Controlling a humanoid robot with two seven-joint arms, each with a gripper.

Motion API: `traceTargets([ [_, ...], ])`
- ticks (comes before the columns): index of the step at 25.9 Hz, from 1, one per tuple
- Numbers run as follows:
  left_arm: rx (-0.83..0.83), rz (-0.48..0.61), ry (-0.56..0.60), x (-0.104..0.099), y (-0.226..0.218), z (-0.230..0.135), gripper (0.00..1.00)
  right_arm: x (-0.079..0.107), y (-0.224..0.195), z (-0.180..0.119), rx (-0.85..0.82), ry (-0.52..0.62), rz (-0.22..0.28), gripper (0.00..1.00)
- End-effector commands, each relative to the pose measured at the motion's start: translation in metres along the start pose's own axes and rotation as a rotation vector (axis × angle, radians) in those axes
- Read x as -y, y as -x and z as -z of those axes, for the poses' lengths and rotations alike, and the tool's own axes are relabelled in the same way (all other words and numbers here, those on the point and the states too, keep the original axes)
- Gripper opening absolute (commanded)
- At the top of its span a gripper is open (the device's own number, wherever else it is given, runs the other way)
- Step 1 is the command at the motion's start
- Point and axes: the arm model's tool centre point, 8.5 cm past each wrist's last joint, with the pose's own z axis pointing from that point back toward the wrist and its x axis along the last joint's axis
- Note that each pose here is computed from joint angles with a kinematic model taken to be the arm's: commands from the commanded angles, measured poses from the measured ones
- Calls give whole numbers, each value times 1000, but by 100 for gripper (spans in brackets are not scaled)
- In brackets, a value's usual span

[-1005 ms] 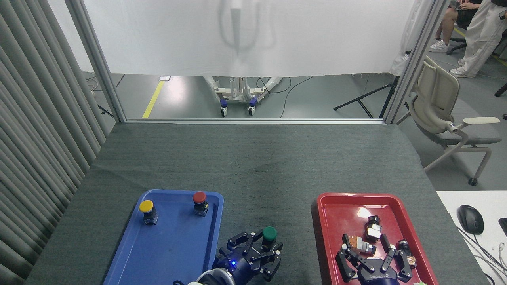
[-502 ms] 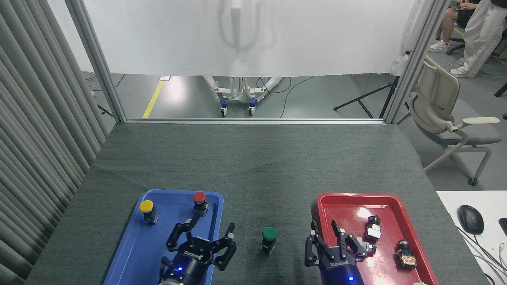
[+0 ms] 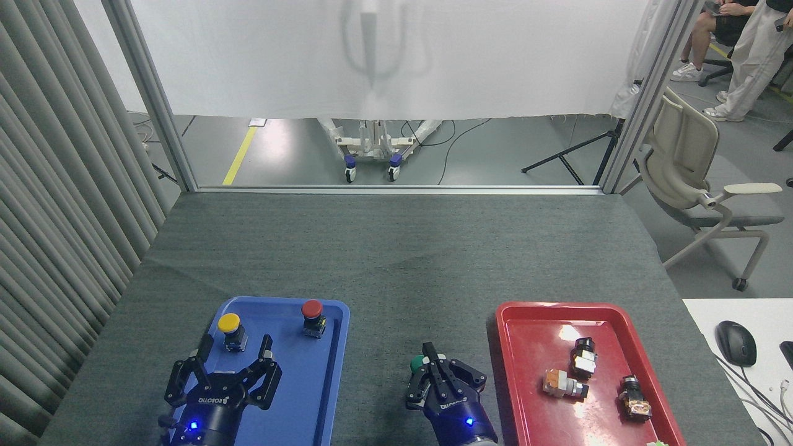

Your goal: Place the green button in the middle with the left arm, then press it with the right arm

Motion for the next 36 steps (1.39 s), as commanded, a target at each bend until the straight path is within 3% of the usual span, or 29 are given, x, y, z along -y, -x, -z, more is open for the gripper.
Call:
traceTargets([
  [1, -17, -2, -7, -2, 3, 2, 100, -6, -9, 5, -1, -23, -18, 0],
  [8, -91, 14, 1, 1, 33, 1, 100, -41, -11, 1, 2, -123, -21, 0],
  [12, -99, 18, -8, -2, 38, 1, 100, -42, -9, 1, -12, -126, -20, 0],
  [19, -96, 20, -13, -3, 37, 2, 100, -9, 0, 4, -51, -23, -16, 0],
  [25, -89, 11, -55, -17, 31, 1, 100, 14, 13, 3, -88, 50, 26, 0],
  [28, -82, 12, -80, -25, 29, 2, 100, 21, 30, -2, -111, 74, 21, 4],
  [30, -80, 13, -83, -26, 29, 1, 100, 23, 57, -16, -164, 88, 22, 15],
  [31, -79, 13, -77, -24, 29, -1, 100, 21, 67, -25, -176, 88, 21, 28],
  [32, -81, 13, -65, -20, 29, -5, 100, 22, 79, -34, -191, 92, 13, 50],
  [33, -82, 14, -54, -17, 30, -8, 100, 23, 95, -44, -220, 97, 1, 79],
  [34, -81, 12, -51, -16, 29, -11, 100, 22, 109, -55, -254, 100, -2, 98],
  [36, -70, 8, -63, -20, 24, -13, 100, 24, 124, -69, -293, 109, 18, 99],
])
